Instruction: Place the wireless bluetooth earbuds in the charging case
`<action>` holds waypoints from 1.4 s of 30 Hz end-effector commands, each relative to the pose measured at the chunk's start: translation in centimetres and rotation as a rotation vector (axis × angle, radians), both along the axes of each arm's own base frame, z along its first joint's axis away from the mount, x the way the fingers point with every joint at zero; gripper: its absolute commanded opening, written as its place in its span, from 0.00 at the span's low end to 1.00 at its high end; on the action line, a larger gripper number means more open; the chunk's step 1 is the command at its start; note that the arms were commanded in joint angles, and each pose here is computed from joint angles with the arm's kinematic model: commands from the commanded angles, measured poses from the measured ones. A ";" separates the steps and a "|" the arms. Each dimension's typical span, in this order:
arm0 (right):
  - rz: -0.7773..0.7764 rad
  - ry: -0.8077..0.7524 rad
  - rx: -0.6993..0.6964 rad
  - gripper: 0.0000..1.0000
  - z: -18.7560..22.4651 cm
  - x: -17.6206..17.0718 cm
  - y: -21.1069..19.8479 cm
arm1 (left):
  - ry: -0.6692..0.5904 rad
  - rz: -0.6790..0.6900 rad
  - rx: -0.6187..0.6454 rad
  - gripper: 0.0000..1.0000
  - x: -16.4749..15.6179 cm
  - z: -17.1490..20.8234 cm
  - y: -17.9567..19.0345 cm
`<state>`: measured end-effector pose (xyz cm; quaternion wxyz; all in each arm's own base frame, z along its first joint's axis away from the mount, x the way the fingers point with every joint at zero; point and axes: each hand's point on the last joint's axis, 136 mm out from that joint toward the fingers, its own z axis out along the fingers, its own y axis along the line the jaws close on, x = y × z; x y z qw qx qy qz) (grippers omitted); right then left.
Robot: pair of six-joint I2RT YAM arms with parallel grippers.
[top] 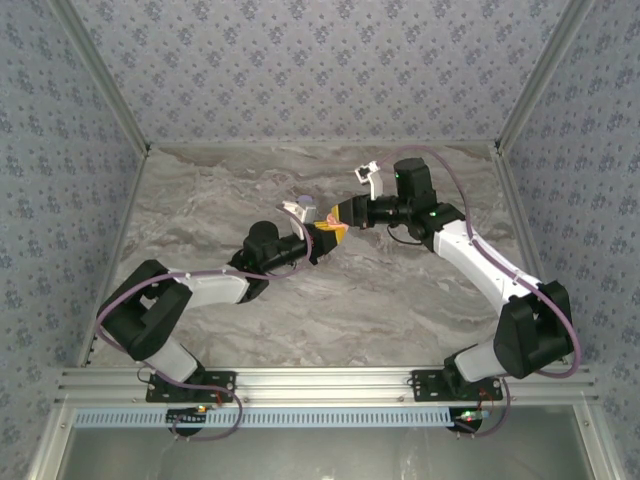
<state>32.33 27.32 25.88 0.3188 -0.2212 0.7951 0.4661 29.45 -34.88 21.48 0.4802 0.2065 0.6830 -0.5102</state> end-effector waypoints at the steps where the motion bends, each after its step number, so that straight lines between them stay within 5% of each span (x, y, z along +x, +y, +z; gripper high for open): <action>1: 0.006 -0.062 0.000 0.22 1.9 -0.2 0.0 | -0.063 -0.030 -0.058 0.07 -0.5 3.5 -0.3; 42: 0.014 -0.076 -0.072 0.28 1.3 -1.0 -0.2 | -0.093 0.001 -0.029 0.07 -0.6 3.9 0.4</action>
